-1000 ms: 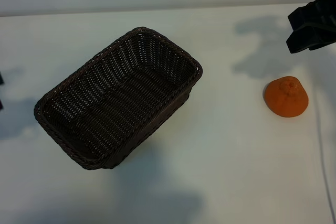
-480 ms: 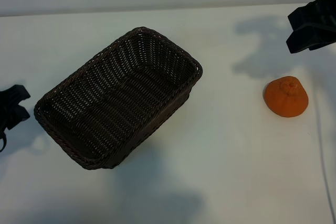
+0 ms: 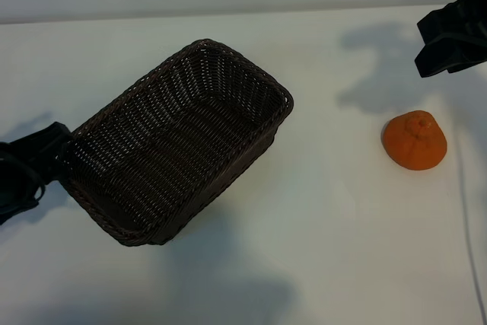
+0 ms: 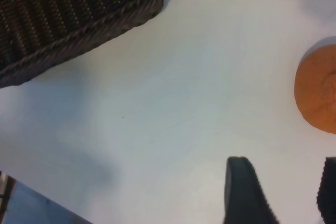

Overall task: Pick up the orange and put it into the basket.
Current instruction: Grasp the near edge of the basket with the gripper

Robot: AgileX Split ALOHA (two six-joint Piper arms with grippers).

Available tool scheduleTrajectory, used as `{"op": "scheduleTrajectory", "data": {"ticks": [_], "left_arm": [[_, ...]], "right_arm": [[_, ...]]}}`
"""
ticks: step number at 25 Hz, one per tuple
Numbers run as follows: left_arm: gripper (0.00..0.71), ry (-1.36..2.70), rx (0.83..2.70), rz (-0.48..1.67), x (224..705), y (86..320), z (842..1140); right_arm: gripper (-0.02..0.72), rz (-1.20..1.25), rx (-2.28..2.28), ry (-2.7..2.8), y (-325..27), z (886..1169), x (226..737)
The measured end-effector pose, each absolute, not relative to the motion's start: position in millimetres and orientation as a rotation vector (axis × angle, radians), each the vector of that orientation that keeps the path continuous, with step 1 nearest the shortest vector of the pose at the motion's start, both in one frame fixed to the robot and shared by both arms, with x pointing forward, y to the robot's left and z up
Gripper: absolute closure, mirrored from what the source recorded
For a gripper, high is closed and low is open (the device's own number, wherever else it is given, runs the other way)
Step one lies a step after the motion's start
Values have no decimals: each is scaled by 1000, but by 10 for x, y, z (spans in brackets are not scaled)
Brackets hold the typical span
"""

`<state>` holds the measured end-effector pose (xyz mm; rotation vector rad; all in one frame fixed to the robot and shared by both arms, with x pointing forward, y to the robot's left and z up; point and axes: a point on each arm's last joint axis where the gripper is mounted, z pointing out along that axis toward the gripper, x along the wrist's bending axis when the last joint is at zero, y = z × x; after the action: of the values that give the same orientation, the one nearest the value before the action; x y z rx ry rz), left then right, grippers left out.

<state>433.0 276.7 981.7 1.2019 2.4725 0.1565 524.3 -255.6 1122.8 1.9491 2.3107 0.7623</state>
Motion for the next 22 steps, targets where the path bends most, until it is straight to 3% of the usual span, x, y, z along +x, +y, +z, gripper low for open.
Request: {"op": "scheduleTrajectory", "data": {"ticks": [22], "left_arm": [[168,2441,1219,42,4415,2676,9715]], "right_arm": [[341,762,1949,2311,-2556,11228,5243]]}}
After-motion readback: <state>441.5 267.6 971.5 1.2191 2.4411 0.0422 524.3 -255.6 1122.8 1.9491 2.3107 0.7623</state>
